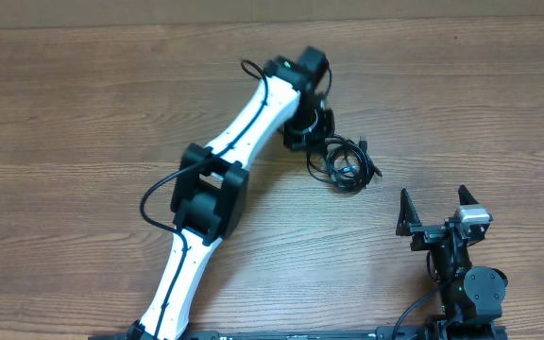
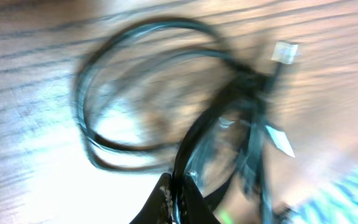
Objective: Untangle cables
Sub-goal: 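Lower the left gripper and grasp a black cable from the bundle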
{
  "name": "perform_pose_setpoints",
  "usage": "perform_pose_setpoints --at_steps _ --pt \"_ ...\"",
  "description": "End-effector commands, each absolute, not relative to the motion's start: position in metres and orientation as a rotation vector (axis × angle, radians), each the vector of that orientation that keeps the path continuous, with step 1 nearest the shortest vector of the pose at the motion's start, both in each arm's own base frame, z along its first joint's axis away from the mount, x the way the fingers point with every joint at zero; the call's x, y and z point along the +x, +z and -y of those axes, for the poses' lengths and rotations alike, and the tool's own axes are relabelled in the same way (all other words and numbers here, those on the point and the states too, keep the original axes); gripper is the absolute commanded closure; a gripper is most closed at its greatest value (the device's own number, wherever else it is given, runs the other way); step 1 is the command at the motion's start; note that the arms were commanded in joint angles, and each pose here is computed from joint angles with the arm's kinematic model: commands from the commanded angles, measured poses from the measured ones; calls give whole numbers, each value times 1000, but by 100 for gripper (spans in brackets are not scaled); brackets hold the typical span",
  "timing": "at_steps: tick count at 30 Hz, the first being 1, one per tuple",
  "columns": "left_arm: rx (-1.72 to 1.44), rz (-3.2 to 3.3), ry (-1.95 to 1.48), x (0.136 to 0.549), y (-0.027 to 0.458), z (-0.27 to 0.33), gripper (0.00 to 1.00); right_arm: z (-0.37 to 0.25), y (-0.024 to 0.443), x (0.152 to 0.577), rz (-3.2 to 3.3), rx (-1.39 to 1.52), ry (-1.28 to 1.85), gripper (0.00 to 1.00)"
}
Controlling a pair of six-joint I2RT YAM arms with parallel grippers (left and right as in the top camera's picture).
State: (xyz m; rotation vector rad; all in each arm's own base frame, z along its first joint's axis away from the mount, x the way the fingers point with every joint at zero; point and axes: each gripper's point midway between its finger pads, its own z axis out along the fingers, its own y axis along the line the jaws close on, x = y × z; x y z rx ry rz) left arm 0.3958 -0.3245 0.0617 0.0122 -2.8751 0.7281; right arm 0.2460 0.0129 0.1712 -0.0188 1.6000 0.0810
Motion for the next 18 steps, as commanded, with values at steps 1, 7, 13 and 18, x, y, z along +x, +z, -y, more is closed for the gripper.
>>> perform_pose_setpoints --at_steps 1,7,13,18 --pt "64 2813 1008 410 132 335 96 -9 170 246 -1595 -8 64 0" --pt "112 2940 910 410 173 315 96 -9 170 246 -1595 -8 64 0" --pt "330 3028 527 389 183 268 96 -9 170 246 -1595 -8 64 0" --pt "97 2892 812 367 208 297 96 -9 170 246 -1595 -8 64 0"
